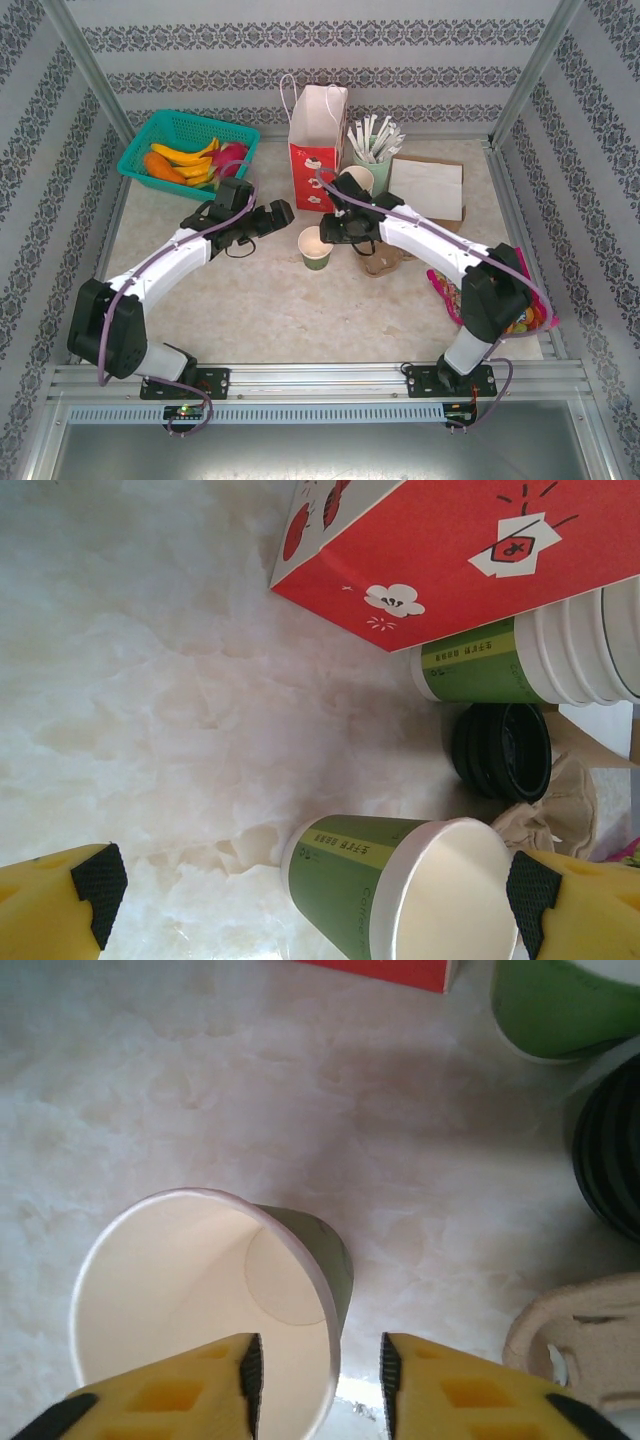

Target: Pack the takeout coffee

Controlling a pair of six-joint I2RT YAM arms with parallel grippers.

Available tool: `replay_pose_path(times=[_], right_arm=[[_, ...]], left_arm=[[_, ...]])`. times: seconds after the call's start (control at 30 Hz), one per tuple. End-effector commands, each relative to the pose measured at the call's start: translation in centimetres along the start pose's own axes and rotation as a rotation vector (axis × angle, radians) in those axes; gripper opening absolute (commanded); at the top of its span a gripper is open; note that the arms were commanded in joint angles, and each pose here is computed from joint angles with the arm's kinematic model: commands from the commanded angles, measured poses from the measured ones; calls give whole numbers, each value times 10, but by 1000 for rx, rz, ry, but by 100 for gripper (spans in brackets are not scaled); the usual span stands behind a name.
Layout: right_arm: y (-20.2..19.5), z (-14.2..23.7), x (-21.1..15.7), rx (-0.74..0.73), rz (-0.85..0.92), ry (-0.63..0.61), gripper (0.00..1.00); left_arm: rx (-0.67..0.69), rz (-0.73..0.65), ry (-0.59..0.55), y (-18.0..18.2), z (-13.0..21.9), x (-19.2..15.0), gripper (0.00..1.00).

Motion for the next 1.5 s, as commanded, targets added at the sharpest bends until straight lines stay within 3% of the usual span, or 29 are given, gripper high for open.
replay_pose_path(times=[0.0,0.07,0.27,0.43,0.63,0.8,1.03,1.47], right_arm=[[-26,24,11,5,-74,-65,55],[-54,26,15,-23,-162,-88,64],[-120,18,22,-3,-380,-58,71],[-137,9,31,-44,-307,-14,60],[-150,-7,46,-123,-196,3,36],[-166,-18,53,-227,-134,15,44],[-170,-33,60,-225,-102,43,38],[-175,-58,60,-199,-88,101,36]], left_arm=[[-20,1,10,-6,0,5,100],[-40,7,25,-8,-4,3,100],[-47,28,96,-7,-16,-6,100],[-36,47,103,-3,-20,-8,100],[-22,44,101,-2,-19,-8,100],[1,31,102,0,-18,-7,100],[11,30,100,1,-18,-6,100],[25,39,119,3,-25,-7,100]])
Point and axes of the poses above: each hand's point on the last joint's axis, 136 mm out from that joint toward the fingers, its own z axis back along the fingers, its own y axis along the line the jaws close on, x = y × z, the point moved 3 cm from there along z, back along the fingers, and after that the axes turned 4 degrees about -z, right-handed, at the moved point
